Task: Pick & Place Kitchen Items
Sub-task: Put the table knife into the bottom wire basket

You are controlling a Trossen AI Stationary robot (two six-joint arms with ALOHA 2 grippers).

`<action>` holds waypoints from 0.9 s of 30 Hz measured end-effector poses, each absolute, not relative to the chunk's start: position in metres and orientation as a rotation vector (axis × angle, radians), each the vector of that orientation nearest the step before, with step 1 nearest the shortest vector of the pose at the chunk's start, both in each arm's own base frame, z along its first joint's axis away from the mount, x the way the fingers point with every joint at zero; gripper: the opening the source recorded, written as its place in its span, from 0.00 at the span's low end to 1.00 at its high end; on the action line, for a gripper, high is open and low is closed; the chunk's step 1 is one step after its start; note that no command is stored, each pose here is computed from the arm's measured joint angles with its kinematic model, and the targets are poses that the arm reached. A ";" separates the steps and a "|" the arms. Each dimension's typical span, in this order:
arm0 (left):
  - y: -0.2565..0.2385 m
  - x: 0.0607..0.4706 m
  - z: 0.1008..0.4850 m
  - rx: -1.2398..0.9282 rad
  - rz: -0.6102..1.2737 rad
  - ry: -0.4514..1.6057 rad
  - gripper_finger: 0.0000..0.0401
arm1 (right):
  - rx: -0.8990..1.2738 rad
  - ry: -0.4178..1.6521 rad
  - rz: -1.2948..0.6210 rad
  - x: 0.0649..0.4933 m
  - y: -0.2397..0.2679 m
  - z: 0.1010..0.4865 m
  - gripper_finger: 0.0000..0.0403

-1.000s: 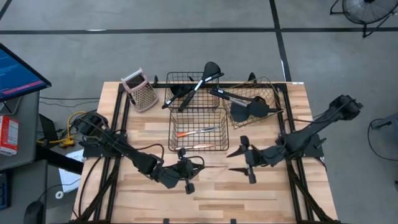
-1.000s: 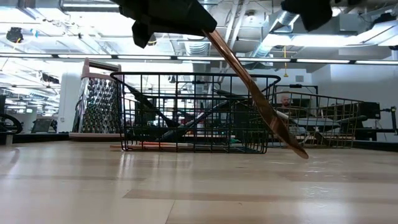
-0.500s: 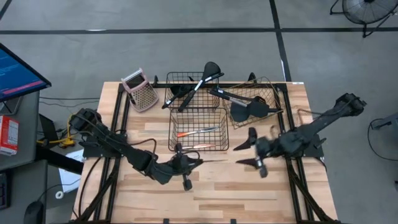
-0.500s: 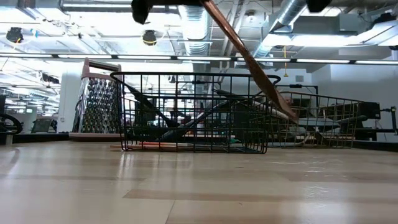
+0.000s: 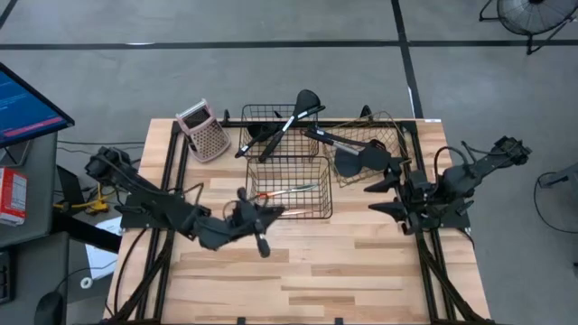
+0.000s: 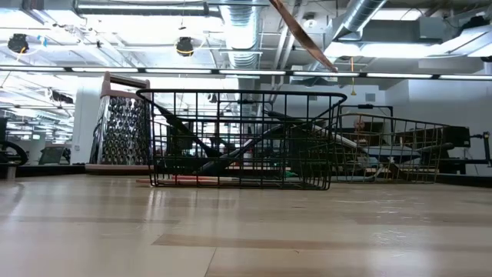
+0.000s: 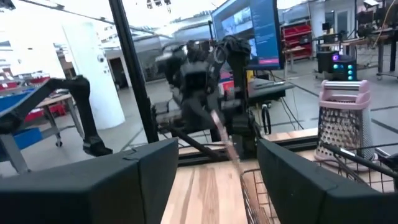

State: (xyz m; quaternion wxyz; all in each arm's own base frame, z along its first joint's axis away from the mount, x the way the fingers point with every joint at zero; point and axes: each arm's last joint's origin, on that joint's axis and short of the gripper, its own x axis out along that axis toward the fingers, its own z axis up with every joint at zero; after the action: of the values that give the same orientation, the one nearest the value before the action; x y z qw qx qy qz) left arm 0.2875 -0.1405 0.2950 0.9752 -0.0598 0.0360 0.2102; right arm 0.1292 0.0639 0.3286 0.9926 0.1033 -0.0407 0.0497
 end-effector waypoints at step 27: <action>-0.011 0.246 0.192 -0.890 0.571 0.076 0.00 | 0.175 0.076 0.120 0.152 0.084 0.306 0.42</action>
State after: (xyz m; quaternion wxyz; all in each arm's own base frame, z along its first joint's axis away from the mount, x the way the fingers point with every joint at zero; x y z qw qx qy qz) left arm 0.2461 -0.0112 0.1918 0.8628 -0.4243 0.0363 0.2725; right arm 0.1520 0.0839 0.3061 0.9937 0.0873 0.0379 0.0599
